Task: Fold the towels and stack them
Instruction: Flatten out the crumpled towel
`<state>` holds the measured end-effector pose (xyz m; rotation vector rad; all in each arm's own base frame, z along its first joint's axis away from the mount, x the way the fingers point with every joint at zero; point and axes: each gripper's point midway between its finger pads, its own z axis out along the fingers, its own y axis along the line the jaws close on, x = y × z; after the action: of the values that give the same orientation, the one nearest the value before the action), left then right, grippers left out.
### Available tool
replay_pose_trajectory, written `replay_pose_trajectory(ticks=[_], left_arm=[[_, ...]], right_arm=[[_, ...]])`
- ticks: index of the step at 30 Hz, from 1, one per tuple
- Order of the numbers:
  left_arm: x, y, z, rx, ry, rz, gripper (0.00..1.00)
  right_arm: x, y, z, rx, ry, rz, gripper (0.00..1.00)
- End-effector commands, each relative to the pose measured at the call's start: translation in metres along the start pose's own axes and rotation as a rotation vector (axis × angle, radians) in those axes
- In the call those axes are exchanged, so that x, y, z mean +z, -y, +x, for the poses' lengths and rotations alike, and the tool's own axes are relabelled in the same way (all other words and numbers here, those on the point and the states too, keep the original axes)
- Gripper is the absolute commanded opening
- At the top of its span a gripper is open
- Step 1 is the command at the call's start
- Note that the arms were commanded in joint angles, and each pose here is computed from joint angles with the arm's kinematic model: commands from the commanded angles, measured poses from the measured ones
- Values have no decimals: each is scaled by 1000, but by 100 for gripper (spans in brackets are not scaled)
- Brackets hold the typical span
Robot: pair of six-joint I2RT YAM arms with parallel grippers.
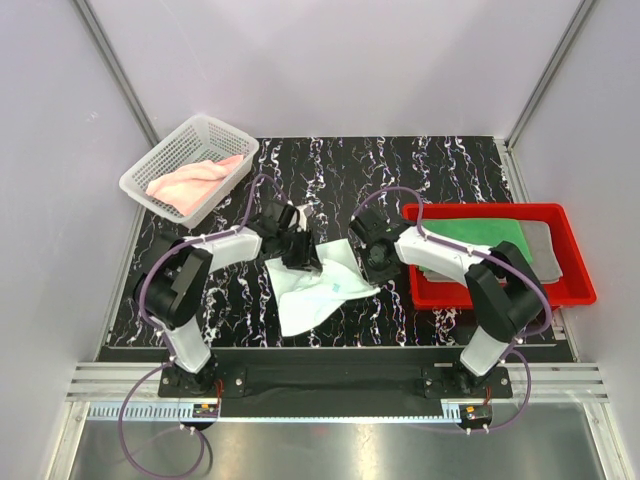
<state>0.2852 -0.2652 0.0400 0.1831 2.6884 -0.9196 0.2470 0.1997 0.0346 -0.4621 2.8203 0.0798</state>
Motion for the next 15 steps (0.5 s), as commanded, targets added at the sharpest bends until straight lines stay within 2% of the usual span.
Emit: replay_pose_trajectory(ticks=[1,4,5,7,10,11,13,15], left_arm=[[5,6,-5,34,13,16,25],[-4,6,-10,23,42,-20,8],[-12,3,-17,16,59,-78,0],[-37,5,-34,5,116,-158,0],[-96,1,-56,-23,234,-389,0],[-118,-12,-55,-39,264,-510,0],[-144,-5,-53,-59,345,-516,3],[-139,-14,-33,-103,341,-501,14]], right_arm=[[-17,-3,-20,12,98,-19,0],[-24,-3,-28,10,124,-20,0],[-27,-4,-32,8,135,-24,0],[-38,-10,-50,4,180,-43,0],[-56,-22,-80,6,269,-90,0],[-60,-27,-92,9,313,-111,0],[-63,-35,-101,12,341,-153,0],[-55,-37,-105,21,347,-152,0]])
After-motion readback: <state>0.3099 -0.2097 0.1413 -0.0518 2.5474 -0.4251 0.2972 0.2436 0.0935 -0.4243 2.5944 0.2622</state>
